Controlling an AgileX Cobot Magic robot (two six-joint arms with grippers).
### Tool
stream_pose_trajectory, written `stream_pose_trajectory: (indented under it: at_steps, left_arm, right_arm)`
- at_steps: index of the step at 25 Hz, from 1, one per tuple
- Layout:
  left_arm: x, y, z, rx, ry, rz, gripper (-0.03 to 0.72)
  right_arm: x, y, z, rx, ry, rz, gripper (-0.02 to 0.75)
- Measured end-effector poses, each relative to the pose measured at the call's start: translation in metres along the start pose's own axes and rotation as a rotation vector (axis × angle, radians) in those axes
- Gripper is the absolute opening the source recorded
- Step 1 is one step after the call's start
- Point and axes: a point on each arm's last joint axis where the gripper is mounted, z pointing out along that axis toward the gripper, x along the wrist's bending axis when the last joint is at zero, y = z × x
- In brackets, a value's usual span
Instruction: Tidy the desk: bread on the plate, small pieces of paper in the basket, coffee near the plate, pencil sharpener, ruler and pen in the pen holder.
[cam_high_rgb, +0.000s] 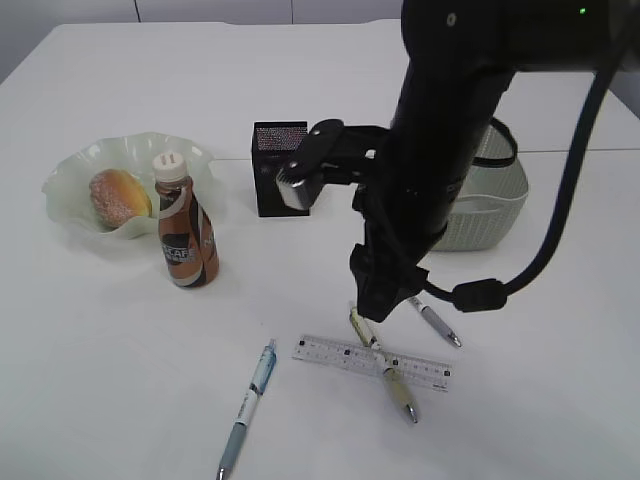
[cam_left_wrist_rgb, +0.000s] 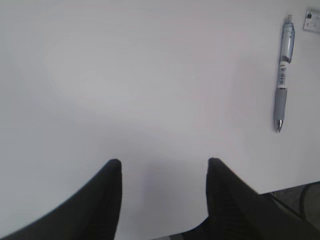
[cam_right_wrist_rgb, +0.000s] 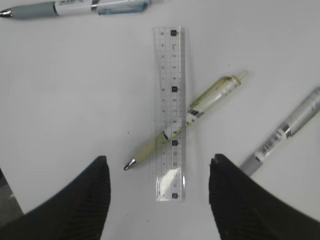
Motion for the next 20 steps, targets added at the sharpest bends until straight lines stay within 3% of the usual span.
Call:
stream_pose_trajectory:
  at_steps: [8, 20]
  left_arm:
    - [0.0, 0.004, 0.0, -0.043, -0.004, 0.001, 0.395]
    - [0.001, 0.006, 0.0, -0.07, 0.011, 0.017, 0.395]
  right_arm:
    - [0.005, 0.02, 0.039, -0.005, 0.002, -0.145, 0.458]
    - [0.0, 0.025, 0.085, 0.028, 0.022, -0.148, 0.458]
